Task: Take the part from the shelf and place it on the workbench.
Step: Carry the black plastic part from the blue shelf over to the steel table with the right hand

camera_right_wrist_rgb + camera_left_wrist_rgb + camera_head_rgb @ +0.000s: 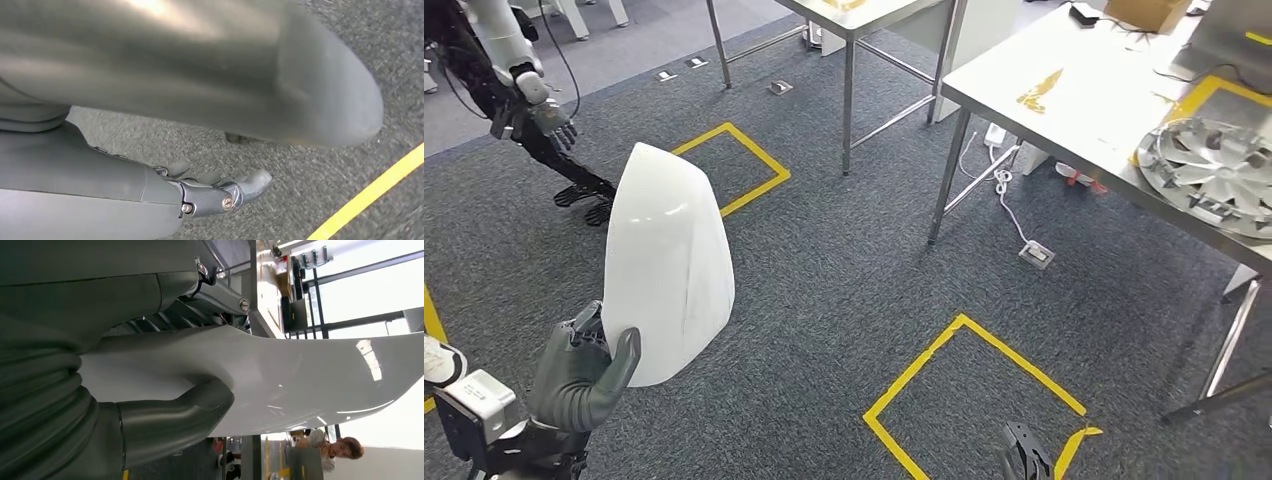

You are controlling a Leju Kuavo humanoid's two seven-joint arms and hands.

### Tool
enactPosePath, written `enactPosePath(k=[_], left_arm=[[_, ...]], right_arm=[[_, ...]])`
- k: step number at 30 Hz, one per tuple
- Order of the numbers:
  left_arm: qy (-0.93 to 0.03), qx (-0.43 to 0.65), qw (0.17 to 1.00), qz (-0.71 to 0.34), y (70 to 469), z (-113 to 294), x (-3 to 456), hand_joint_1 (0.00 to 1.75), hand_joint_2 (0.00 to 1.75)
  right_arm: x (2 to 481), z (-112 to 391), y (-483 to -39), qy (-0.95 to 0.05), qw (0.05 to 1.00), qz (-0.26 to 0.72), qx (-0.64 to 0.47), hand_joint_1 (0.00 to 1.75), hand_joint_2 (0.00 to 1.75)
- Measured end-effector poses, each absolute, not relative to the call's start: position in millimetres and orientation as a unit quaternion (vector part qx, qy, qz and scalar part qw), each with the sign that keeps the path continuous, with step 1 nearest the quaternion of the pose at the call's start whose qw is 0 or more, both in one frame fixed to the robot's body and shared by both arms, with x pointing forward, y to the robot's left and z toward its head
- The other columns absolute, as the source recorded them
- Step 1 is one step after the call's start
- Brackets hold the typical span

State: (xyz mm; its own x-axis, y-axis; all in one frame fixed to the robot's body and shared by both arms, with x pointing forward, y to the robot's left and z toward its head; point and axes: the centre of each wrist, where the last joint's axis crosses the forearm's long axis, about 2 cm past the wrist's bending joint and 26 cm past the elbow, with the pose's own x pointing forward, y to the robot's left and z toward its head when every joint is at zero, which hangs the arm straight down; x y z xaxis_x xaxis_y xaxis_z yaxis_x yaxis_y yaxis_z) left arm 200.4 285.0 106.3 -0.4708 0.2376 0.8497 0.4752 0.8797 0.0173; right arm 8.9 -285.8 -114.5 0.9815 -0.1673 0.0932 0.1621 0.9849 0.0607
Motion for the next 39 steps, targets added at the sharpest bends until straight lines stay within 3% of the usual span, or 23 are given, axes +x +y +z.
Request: enactPosePath(k=[39], left_arm=[[-0.847, -0.209, 0.472, -0.125, 293.0, 102.2, 197.7, 1.75, 1.75]], right_arm=[[5.9, -114.6, -287.1, -0.049, 0.994, -0.090, 0.023, 0.00, 0.00]])
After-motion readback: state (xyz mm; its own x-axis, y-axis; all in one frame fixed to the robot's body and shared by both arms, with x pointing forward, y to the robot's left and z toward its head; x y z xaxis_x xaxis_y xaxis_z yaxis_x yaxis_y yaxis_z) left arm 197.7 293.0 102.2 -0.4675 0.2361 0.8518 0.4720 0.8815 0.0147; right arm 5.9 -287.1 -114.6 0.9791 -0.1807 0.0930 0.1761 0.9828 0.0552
